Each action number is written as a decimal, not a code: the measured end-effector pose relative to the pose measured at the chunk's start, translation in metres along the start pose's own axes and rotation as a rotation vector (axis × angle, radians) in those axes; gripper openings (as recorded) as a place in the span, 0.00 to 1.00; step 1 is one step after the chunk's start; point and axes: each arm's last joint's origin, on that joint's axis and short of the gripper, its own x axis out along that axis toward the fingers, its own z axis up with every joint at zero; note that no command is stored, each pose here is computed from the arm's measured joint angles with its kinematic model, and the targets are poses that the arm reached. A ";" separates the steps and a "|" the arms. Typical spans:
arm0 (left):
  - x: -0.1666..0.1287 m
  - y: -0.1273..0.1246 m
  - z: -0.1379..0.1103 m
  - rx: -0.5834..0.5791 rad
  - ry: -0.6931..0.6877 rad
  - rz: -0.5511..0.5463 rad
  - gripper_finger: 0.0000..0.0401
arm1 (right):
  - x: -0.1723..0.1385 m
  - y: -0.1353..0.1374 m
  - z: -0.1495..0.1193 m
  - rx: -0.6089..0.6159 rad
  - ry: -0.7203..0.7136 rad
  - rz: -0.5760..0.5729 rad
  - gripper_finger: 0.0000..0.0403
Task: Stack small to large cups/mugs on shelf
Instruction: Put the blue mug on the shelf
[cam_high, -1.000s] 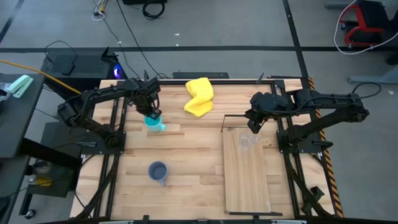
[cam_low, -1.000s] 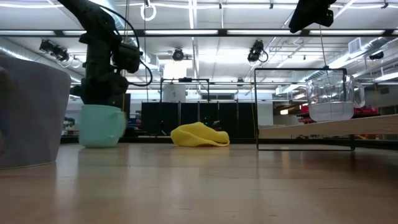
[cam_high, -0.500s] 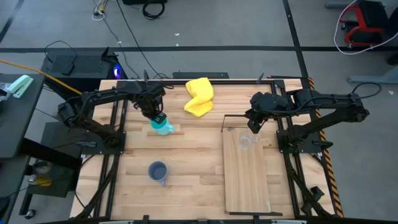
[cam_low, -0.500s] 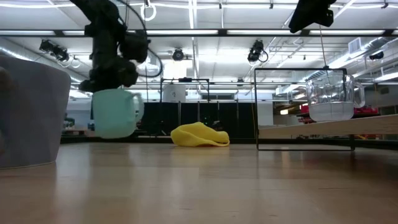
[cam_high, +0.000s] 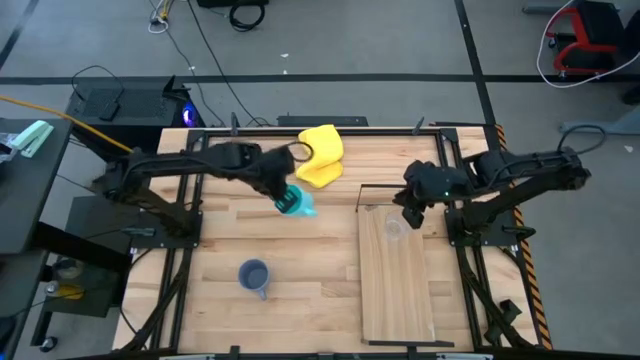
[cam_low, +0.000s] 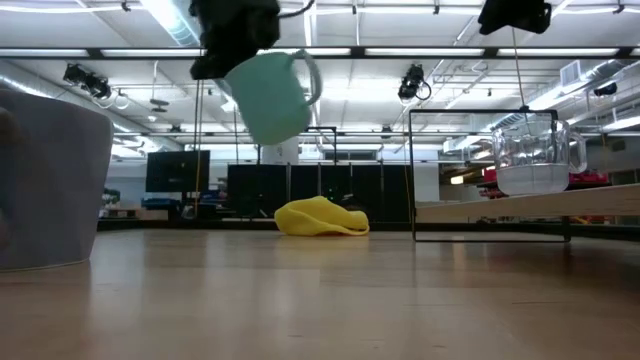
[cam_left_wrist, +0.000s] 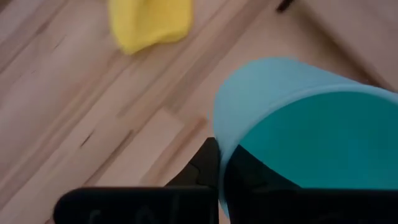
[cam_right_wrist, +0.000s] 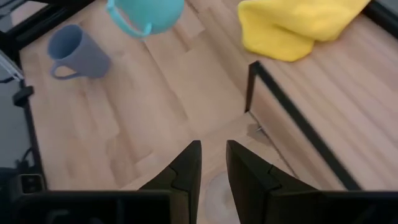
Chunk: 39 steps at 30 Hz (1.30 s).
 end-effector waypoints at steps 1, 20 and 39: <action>0.002 -0.008 0.002 0.009 -0.003 0.003 0.03 | -0.001 0.002 -0.001 0.008 0.000 0.004 0.20; 0.079 -0.094 0.051 0.100 0.182 0.041 0.03 | -0.009 0.031 -0.030 0.041 0.080 0.106 0.17; 0.111 -0.128 0.046 0.155 0.287 0.075 0.03 | 0.002 0.061 -0.058 -0.026 0.154 0.070 0.12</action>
